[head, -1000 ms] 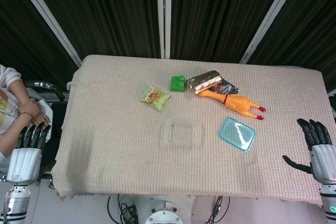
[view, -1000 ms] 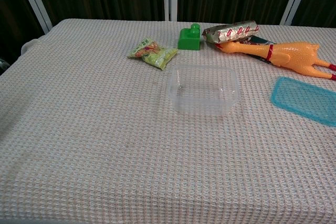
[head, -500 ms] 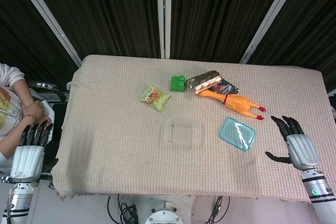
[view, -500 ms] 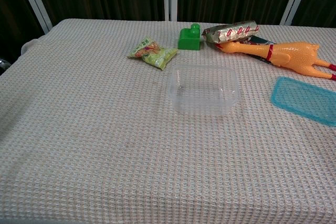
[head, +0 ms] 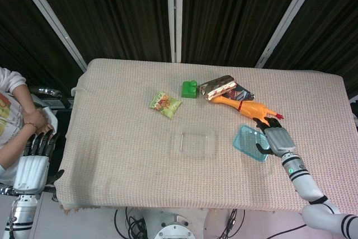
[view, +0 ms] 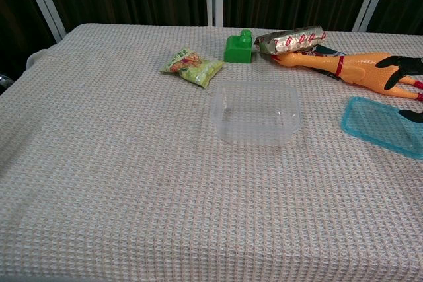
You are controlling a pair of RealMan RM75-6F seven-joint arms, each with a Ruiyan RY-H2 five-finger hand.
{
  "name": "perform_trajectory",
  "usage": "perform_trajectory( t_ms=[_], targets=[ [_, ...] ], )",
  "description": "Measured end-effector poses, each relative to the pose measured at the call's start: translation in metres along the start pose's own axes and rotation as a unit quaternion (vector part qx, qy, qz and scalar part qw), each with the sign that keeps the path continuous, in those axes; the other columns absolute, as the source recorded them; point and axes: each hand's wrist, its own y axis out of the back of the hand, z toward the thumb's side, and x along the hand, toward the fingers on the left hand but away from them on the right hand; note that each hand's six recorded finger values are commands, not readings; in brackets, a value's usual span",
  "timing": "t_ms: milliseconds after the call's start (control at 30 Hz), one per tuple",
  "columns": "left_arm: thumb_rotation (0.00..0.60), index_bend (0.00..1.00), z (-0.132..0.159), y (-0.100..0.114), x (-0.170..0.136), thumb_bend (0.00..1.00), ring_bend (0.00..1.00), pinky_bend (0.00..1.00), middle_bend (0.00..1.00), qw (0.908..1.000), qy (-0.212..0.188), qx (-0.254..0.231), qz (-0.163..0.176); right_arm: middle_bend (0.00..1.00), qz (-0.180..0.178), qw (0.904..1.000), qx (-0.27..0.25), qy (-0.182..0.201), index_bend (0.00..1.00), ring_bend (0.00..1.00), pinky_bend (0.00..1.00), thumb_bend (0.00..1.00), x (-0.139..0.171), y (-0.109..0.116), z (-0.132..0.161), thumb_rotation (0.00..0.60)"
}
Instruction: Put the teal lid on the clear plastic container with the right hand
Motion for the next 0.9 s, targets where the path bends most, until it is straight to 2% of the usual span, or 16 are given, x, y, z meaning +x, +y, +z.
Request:
perform_trajectory(
  t_ms=[433, 900],
  targets=[
    [0.600, 0.07, 0.000, -0.001, 0.003, 0.04, 0.00, 0.00, 0.02, 1.0000, -0.002, 0.001, -0.001, 0.22, 0.026, 0.9996, 0.006, -0.002, 0.00, 0.00, 0.00, 0.33, -0.018, -0.017, 0.005, 0.600],
    [0.600, 0.07, 0.000, 0.000, 0.002, 0.04, 0.00, 0.00, 0.02, 1.0000, -0.002, 0.003, -0.002, 0.23, 0.028, 0.9990, 0.004, 0.034, 0.00, 0.00, 0.00, 0.33, -0.003, -0.022, 0.019, 0.600]
  ],
)
